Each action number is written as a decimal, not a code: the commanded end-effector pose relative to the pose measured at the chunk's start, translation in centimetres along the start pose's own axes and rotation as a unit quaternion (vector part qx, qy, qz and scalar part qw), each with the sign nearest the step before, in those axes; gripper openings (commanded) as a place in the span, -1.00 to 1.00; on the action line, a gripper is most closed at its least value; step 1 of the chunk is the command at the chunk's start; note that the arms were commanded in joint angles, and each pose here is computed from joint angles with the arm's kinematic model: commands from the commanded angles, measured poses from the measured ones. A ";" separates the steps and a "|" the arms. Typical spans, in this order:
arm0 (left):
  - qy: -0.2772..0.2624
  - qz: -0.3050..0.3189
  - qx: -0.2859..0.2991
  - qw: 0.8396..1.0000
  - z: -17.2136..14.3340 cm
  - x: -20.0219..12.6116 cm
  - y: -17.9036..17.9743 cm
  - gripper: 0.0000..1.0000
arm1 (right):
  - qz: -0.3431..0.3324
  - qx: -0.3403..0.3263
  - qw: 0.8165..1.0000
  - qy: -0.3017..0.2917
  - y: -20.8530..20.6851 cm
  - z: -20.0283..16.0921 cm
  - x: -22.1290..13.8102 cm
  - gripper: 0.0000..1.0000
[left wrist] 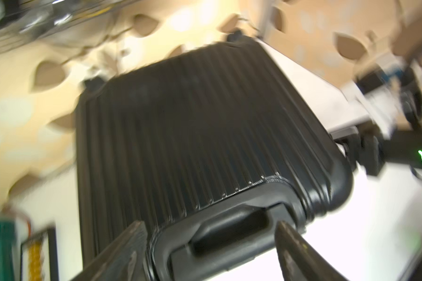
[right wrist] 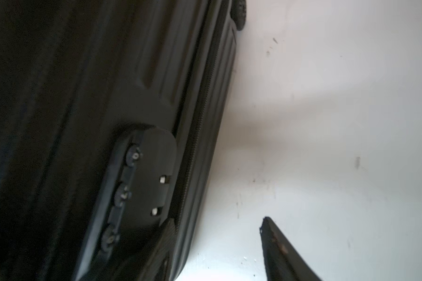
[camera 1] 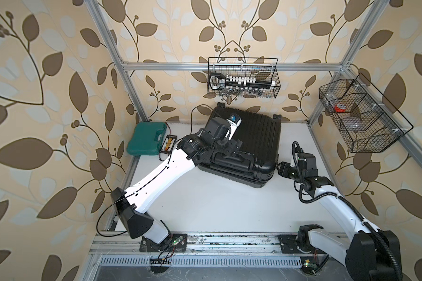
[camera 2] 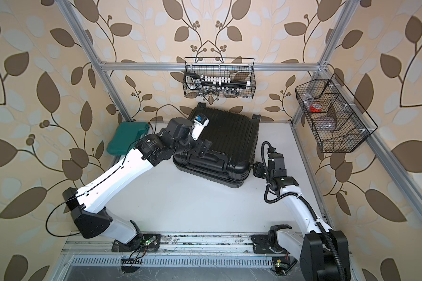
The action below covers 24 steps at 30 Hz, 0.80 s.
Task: Close the suitcase zippers
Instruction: Adjust the suitcase at the center of the board.
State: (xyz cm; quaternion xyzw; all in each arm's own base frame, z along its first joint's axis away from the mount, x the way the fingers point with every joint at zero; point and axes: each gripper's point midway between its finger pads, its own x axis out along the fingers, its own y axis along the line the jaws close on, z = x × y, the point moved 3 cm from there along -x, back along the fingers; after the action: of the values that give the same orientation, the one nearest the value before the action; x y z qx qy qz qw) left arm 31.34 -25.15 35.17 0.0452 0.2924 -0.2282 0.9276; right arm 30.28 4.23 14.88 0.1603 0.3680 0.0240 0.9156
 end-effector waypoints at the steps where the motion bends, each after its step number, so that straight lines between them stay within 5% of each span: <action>1: -0.016 0.145 -0.244 0.959 -2.1 -0.4 4.7 0.80 | 0.075 -0.046 0.996 -0.015 3.7 0.8 0.2 0.14; 7: 0.034 0.208 -0.409 0.888 -6.1 -2.4 7.6 0.78 | 0.100 -0.095 0.990 -0.010 7.3 0.3 1.0 0.15; 13: 0.128 0.162 -0.524 0.826 -8.5 0.9 9.1 0.72 | 0.106 -0.126 0.986 -0.007 9.9 0.2 1.1 0.15; 24: 0.196 0.134 -0.545 0.804 -9.3 5.3 8.4 0.64 | 0.091 -0.129 0.987 -0.037 9.6 1.4 -1.4 0.17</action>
State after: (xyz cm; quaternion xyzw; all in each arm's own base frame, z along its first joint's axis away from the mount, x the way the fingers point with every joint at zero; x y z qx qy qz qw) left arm 33.87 -16.66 22.88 -0.3591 0.5296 0.1307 0.7573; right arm 30.46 13.00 16.96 0.0788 0.3508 0.1551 0.9202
